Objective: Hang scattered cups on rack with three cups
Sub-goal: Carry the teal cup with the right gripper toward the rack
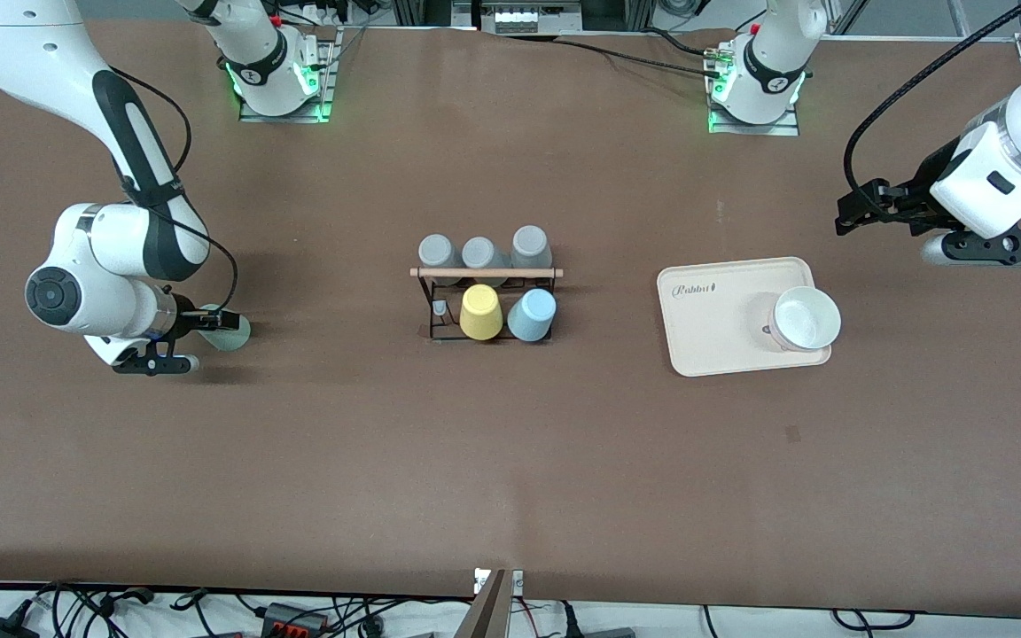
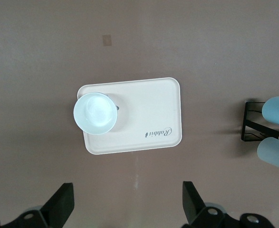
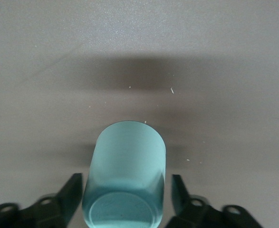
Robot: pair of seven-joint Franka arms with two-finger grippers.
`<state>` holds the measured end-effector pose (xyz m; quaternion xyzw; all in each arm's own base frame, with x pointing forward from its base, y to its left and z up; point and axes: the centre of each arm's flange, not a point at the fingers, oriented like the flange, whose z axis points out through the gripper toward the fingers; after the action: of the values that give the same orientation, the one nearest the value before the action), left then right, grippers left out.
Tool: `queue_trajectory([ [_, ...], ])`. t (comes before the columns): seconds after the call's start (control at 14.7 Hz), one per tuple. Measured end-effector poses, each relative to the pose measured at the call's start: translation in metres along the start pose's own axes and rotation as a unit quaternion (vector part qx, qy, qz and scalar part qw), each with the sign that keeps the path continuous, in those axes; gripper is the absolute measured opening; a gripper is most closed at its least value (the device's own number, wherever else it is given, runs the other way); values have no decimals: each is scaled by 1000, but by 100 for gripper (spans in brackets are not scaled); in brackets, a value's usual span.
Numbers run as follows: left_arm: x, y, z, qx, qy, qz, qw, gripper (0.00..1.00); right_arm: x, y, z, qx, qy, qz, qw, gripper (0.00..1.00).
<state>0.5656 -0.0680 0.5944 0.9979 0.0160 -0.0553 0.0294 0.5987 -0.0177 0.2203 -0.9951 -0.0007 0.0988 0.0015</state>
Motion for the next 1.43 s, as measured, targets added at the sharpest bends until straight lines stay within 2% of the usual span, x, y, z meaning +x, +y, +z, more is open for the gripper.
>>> queue_trajectory([
  [0.07,0,0,0,0,0,0,1000,100,0,0,-2,0,1,0,1000,70],
  [0.14,0,0,0,0,0,0,1000,100,1,-2,-4,0,3,-1,1000,67],
  [0.34,0,0,0,0,0,0,1000,100,9,-14,-22,2,4,-12,1000,67],
  [0.48,0,-1,0,0,-1,0,1000,100,20,-39,-56,7,5,-33,999,67],
  [0.75,0,-2,0,0,-1,5,1000,100,29,-109,-141,8,25,-87,996,67],
  [1.02,1,-6,0,0,-1,15,1000,100,17,-198,-176,1,42,-145,989,67],
  [1.3,1,-6,0,0,-1,15,1000,100,-4,-268,-185,-1,51,-106,993,67],
  [1.43,1,-6,0,0,-1,15,1000,100,-10,-285,-189,12,51,-70,996,67],
])
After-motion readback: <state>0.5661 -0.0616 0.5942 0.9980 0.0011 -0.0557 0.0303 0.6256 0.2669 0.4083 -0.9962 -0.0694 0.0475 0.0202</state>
